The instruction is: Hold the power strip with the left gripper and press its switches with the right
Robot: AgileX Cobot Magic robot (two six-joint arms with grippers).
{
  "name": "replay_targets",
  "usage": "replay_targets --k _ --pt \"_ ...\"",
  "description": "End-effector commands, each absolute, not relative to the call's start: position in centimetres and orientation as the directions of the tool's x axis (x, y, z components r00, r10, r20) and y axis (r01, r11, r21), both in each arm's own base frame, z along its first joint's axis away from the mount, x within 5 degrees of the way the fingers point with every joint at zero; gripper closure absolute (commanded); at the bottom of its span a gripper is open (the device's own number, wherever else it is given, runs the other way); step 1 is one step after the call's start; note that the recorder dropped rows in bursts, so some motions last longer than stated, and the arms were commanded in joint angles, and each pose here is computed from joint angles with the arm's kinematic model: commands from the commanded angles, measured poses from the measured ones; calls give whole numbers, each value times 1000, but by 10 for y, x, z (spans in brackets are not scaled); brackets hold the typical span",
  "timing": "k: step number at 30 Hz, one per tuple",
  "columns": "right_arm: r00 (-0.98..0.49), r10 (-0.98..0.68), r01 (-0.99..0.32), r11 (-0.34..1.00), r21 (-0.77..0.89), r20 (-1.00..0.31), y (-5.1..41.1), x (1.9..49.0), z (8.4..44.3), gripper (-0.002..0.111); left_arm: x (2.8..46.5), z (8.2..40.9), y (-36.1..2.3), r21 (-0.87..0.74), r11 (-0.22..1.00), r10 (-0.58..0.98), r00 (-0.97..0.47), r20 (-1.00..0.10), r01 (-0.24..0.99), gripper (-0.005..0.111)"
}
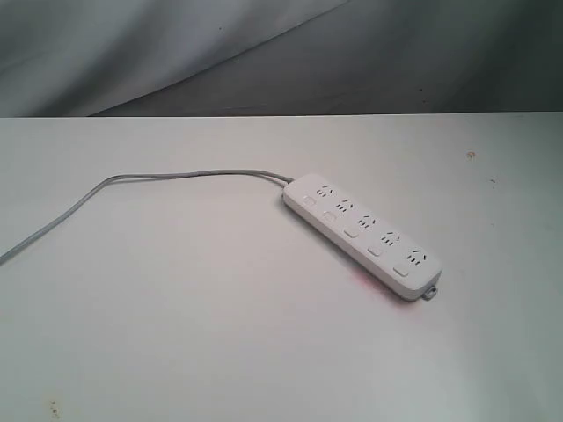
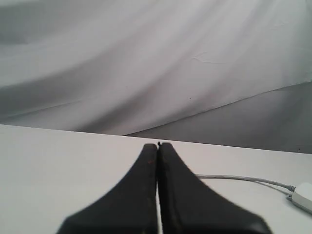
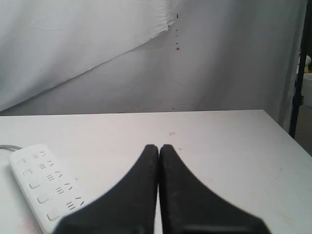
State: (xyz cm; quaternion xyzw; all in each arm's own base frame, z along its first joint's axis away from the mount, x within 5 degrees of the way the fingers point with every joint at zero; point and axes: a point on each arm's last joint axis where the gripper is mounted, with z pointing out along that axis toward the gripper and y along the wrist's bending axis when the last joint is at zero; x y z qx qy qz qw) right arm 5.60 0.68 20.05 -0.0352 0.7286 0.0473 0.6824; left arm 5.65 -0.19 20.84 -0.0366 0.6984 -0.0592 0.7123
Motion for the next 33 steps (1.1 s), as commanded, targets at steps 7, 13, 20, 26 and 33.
replay_targets --k 7,13,20,26,33 --pt "-51 17 -112 993 23 -999 7 56 201 108 56 210 -1 -142 989 -143 52 -988 32 107" --pt "153 277 -125 958 259 -949 4 55 222 108 56 214 -1 -382 922 -386 80 -919 55 107" --pt "119 319 -155 941 299 -940 6 53 259 108 55 271 -5 -453 887 -458 33 -888 90 107" --pt "111 336 -205 929 310 -935 10 60 300 108 79 317 -19 -549 823 -522 -185 -832 148 107" --pt "153 303 -274 928 255 -941 15 62 344 108 130 355 -38 -450 873 -370 -344 -863 189 107"
